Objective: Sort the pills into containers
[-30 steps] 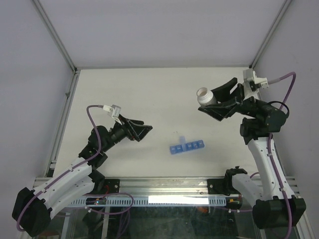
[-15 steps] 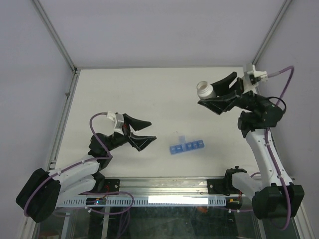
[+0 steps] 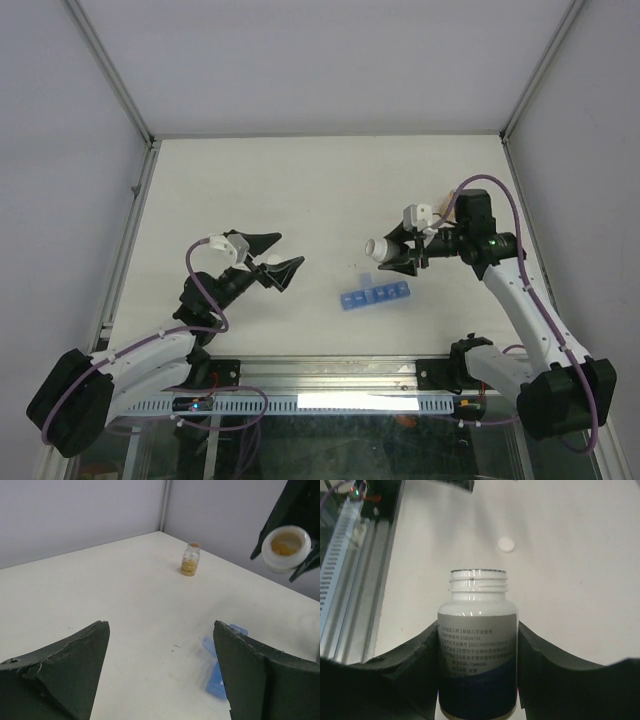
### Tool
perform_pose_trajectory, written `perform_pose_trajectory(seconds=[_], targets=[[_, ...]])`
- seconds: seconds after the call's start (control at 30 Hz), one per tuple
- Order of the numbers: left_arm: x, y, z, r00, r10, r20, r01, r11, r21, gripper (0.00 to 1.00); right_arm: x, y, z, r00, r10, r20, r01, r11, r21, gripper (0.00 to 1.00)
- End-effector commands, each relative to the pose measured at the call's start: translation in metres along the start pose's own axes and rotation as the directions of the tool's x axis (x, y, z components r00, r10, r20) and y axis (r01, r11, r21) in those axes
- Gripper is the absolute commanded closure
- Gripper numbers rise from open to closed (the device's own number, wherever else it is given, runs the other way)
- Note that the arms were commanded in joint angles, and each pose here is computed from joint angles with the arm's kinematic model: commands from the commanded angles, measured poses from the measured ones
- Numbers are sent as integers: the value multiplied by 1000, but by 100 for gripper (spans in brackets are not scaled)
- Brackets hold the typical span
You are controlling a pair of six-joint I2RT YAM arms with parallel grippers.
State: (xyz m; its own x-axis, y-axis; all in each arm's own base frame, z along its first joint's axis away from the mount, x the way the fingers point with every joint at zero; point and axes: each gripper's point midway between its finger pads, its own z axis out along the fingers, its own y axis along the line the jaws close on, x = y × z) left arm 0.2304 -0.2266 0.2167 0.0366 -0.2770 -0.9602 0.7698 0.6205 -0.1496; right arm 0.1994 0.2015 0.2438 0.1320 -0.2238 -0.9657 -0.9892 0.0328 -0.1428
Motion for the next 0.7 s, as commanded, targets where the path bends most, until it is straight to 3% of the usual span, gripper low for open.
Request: perform_pose_trajectory(seconds=[0.0,0.27,0.57,0.67], targets=[[-5,14,-11,997,65,42,-61,995,-81,14,54,22,0,987,-108,-118,98,991,-86,100],[-1,11,-18,997,57,60,-53,996,-67,12,116,36,3,958,-75,-278,44,992,-114,100],[4,10,-11,998,56,31,-54,997,-51,8,146,40,1,928,-21,-371,-23,993,-114,100],[7,8,-9,998,57,17,-57,998,-35,1,154,42,1,920,-1,-392,-50,991,-121,100]])
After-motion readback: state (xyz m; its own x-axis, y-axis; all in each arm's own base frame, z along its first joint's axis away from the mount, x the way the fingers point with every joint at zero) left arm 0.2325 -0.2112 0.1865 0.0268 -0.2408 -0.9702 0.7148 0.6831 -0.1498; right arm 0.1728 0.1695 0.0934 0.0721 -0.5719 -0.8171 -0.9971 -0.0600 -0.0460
